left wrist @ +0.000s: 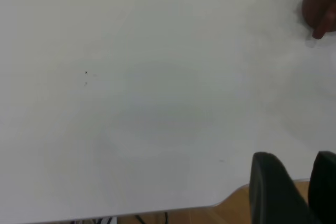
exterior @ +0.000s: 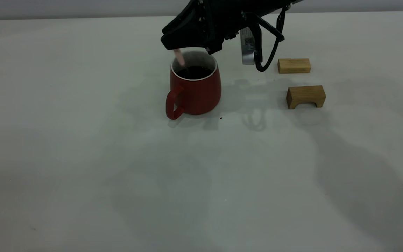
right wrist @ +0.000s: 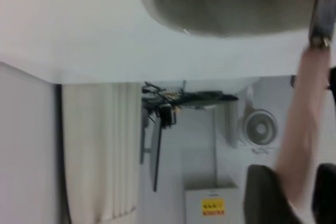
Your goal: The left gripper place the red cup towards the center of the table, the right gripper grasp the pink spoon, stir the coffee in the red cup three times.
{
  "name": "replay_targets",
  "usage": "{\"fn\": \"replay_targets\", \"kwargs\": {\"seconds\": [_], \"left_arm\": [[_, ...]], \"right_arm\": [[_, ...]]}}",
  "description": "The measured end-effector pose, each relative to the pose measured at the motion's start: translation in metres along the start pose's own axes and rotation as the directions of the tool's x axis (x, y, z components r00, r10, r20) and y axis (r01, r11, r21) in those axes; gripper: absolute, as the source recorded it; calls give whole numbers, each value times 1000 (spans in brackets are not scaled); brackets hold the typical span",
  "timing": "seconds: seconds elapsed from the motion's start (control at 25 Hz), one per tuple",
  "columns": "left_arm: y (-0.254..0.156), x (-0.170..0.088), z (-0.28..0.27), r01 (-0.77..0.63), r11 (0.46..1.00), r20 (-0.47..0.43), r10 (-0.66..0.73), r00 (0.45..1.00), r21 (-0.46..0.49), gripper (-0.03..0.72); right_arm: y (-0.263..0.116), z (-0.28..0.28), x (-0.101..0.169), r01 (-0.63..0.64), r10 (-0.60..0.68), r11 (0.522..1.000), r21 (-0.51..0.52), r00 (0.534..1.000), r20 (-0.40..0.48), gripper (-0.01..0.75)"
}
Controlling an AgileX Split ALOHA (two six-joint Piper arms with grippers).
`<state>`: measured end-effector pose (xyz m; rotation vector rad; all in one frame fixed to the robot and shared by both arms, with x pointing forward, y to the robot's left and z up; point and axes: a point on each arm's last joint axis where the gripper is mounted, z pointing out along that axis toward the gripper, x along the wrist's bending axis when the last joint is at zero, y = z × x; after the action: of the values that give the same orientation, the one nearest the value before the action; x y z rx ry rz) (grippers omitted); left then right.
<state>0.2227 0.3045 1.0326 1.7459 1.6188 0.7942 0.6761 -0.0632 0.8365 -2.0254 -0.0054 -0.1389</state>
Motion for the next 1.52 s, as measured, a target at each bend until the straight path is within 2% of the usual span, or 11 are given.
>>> {"fn": "replay_targets", "kwargs": {"seconds": [0.24, 0.36, 0.56, 0.72, 0.88, 0.92, 1.0, 1.08, 1.24, 1.4, 1.52], "left_arm": [[0, 0, 0, 0, 1000, 0, 0, 1000, 0, 247], [0, 0, 0, 0, 1000, 0, 0, 1000, 0, 247], [0, 0, 0, 0, 1000, 0, 0, 1000, 0, 247], [0, 0, 0, 0, 1000, 0, 0, 1000, 0, 247], [0, 0, 0, 0, 1000, 0, 0, 1000, 0, 247], [0, 0, 0, 0, 1000, 0, 0, 1000, 0, 247], [0, 0, 0, 0, 1000, 0, 0, 1000, 0, 247], [0, 0, 0, 0, 1000, 0, 0, 1000, 0, 247], [0, 0, 0, 0, 1000, 0, 0, 1000, 0, 247], [0, 0, 0, 0, 1000, 0, 0, 1000, 0, 247], [0, 0, 0, 0, 1000, 0, 0, 1000, 0, 247]], "right_arm": [[-14, -7, -10, 71, -77, 996, 54, 989, 129, 661], [-41, -26, -10, 220, -217, 976, 3, 961, 173, 718], [-106, -77, -15, 540, -496, 834, -113, 824, 273, 665], [-154, -122, -26, 720, -641, 663, -205, 687, 342, 542], [-195, -159, -42, 811, -724, 532, -243, 584, 367, 408], [-205, -167, -46, 843, -755, 482, -238, 538, 375, 375], [-219, -184, -55, 921, -816, 326, -214, 388, 429, 316], [-232, -200, -64, 979, -853, 115, -171, 186, 488, 255], [-251, -224, -94, 980, -828, -191, -50, -134, 545, 180], [-257, -255, -149, 914, -751, -400, 64, -368, 548, 164], [-252, -282, -201, 855, -681, -506, 116, -478, 554, 164]]}}
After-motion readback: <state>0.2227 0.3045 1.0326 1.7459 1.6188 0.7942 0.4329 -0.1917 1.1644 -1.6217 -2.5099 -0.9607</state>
